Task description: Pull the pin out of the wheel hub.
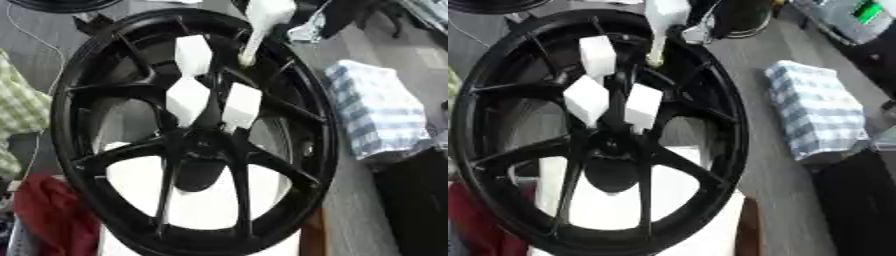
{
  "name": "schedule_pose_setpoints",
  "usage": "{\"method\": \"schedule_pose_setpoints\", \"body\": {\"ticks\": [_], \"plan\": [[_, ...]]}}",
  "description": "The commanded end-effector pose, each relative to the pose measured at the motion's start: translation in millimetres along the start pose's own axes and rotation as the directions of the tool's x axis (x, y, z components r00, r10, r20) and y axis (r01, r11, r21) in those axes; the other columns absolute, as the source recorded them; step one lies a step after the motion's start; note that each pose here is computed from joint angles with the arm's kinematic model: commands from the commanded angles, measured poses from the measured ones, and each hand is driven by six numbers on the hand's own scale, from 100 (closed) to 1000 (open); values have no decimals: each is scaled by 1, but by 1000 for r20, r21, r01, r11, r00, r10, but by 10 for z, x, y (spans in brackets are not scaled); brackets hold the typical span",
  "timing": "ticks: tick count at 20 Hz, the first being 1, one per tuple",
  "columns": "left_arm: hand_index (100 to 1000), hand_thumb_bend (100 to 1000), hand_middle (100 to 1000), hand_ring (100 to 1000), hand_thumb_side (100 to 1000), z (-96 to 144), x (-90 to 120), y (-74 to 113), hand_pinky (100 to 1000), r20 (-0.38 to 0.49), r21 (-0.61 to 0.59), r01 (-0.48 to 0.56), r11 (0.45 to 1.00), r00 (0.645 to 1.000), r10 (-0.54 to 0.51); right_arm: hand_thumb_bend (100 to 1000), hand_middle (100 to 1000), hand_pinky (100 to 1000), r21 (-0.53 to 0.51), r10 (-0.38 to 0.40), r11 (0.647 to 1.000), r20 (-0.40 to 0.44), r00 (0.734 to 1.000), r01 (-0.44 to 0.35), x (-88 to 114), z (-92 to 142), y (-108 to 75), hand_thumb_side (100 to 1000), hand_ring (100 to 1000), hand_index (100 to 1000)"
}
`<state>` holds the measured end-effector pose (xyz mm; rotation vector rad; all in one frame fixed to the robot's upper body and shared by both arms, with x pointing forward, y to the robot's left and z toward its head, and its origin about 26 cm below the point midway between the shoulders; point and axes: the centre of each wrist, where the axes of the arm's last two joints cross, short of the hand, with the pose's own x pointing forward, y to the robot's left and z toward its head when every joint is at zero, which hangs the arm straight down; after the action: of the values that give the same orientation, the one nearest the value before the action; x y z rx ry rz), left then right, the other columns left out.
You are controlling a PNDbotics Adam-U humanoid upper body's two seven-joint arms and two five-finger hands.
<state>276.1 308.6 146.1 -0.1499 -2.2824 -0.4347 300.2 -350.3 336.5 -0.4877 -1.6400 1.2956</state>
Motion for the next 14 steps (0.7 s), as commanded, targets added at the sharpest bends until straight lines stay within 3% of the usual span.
{"method": "schedule_pose_setpoints", "body": {"ticks": [1,4,5,7,11,14], "plan": [[822,100,571,627,689,-3,60,31,1000,19,20,24,1000,1000,-25,111,459,644,-116,-3,993,-76,997,-6,-132,220,-284,116,633,519],[822,100,572,627,687,10,60,43,1000,20,39,34,999,999,-35,103,465,645,-209,-51,978,-160,986,17,-422,389,-336,138,636,527],[822,100,572,627,688,13,60,46,1000,20,44,36,998,999,-37,100,467,643,-240,-65,971,-184,981,19,-520,447,-336,100,636,528],[822,100,572,626,687,24,59,53,1000,20,56,42,998,999,-43,100,468,640,-298,-98,954,-223,970,28,-706,555,-303,154,637,529],[822,100,572,626,689,41,59,68,1000,15,79,51,996,998,-53,100,470,635,-415,-190,908,-302,934,50,-1121,804,-124,175,636,529],[822,100,573,626,689,39,59,68,1000,11,86,54,995,998,-56,100,471,640,-494,-250,869,-378,891,35,-1390,1040,42,186,636,532]]}}
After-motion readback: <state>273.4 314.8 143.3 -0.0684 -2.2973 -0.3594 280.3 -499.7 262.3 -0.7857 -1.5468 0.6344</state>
